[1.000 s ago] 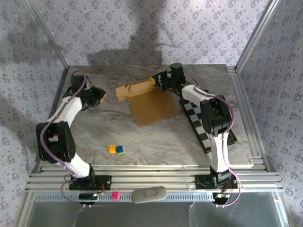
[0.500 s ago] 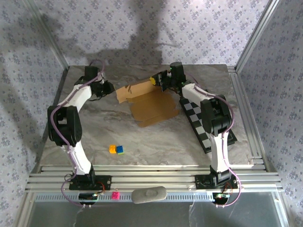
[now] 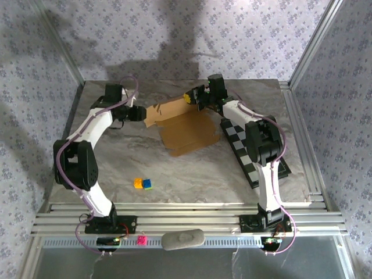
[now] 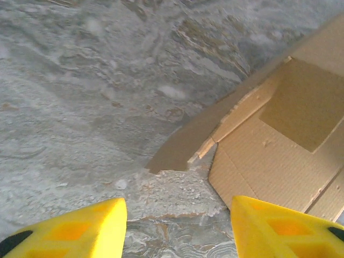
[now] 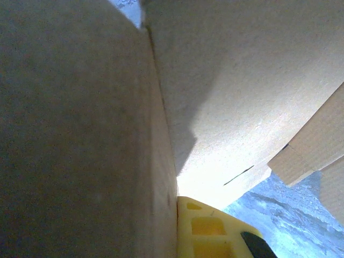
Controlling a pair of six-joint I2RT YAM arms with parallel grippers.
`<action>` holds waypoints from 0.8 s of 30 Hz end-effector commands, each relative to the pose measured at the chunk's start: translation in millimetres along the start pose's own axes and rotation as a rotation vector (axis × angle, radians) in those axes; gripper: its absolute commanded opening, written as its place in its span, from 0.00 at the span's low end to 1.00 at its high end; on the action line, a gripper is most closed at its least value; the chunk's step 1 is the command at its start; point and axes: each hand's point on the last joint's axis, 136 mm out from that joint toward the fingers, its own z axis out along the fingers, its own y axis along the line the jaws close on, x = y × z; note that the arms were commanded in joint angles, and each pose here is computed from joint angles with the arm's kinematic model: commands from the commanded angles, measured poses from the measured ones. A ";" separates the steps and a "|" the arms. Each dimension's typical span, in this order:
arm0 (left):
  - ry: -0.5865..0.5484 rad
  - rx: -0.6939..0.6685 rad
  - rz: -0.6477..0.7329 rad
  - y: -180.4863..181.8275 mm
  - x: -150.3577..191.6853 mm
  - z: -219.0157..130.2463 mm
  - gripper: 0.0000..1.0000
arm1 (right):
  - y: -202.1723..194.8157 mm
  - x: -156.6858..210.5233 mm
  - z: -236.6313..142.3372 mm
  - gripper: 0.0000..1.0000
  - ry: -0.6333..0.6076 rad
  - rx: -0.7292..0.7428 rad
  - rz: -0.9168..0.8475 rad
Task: Fold the paper box
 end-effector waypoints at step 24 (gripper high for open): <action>0.015 -0.243 -0.122 -5.3 5.5 55.8 0.07 | -16.0 -11.4 9.3 0.00 -0.015 0.017 0.057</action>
